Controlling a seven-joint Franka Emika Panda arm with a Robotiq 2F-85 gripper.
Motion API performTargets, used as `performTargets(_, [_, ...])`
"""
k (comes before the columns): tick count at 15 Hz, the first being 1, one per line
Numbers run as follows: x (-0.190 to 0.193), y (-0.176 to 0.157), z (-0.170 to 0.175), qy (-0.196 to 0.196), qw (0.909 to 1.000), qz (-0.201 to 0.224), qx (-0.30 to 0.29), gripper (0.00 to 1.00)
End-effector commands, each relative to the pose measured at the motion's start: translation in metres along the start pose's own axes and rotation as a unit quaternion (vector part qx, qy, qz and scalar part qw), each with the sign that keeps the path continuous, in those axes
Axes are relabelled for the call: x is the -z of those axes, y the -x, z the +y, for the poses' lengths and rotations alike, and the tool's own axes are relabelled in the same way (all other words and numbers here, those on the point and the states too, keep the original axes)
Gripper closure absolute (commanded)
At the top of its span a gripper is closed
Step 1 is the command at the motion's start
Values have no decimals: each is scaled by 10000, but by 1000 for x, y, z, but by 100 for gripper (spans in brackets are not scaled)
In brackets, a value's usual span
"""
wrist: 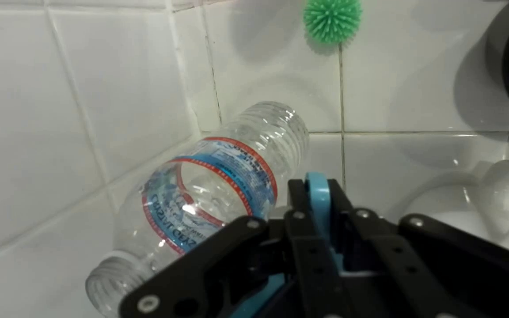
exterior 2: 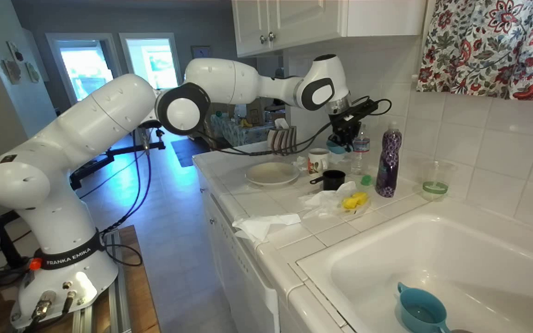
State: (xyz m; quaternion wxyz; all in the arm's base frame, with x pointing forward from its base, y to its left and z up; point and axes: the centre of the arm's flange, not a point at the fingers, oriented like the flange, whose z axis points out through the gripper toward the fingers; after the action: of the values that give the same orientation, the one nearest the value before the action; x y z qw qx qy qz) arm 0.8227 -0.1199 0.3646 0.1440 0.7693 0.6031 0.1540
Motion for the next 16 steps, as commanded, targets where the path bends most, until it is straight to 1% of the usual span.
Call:
performTargets(1, [13,1,-15,123,9998,-116,130,97])
performTargets(16, [18,7,-21,298,9980,-175,523,97])
